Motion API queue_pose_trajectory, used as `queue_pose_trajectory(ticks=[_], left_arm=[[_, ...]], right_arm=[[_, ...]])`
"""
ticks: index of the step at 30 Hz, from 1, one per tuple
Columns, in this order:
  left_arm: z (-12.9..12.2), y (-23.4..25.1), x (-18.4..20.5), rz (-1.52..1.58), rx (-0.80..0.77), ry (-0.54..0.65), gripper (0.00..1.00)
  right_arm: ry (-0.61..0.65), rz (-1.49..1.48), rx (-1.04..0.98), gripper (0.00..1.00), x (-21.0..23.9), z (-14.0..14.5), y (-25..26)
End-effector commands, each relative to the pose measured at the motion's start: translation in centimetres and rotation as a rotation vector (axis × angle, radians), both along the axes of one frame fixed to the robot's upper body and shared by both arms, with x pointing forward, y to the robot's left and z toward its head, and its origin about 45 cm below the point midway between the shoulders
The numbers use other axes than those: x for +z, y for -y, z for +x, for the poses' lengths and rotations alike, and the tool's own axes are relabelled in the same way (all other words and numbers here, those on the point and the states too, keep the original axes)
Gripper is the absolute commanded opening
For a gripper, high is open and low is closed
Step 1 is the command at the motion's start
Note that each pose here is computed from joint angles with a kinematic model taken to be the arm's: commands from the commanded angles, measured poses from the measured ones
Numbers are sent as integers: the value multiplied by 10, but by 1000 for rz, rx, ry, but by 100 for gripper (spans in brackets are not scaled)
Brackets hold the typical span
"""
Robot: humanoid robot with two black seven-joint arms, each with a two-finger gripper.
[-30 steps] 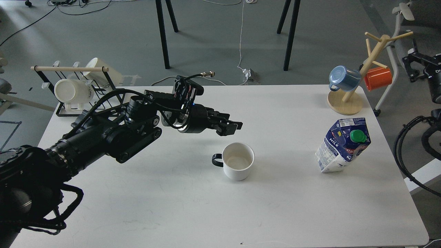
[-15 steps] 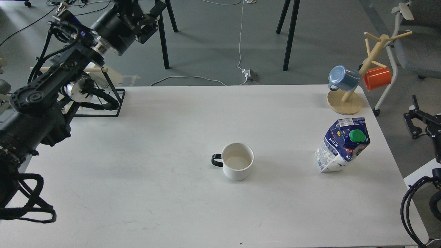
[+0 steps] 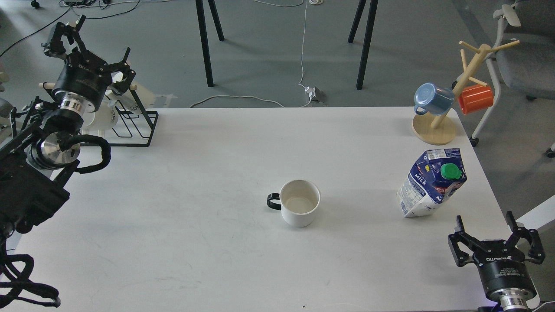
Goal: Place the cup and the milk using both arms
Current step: 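Reach the right gripper toward the milk carton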
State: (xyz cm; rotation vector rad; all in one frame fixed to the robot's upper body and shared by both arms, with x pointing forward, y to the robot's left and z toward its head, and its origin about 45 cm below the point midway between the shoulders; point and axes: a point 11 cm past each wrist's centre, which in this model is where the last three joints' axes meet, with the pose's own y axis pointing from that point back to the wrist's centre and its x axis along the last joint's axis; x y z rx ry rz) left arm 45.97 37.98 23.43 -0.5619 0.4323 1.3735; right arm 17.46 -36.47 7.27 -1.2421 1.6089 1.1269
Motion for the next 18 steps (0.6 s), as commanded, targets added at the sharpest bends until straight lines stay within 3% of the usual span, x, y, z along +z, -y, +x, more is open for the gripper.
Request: queue_pose_trajectory(ticks=[1, 13, 16, 18], left_arm=[[-2, -3, -3, 2, 13, -7, 99], [-3, -12, 1, 19, 17, -7, 99], [-3, -11, 0, 18, 17, -8, 99], [-3, -12, 0, 19, 18, -8, 99]], right_arm=[[46, 38, 28, 99, 5, 20, -21], [114, 40, 69, 97, 19, 52, -32], [114, 41, 83, 91, 19, 53, -36], [126, 42, 98, 82, 22, 59, -40]])
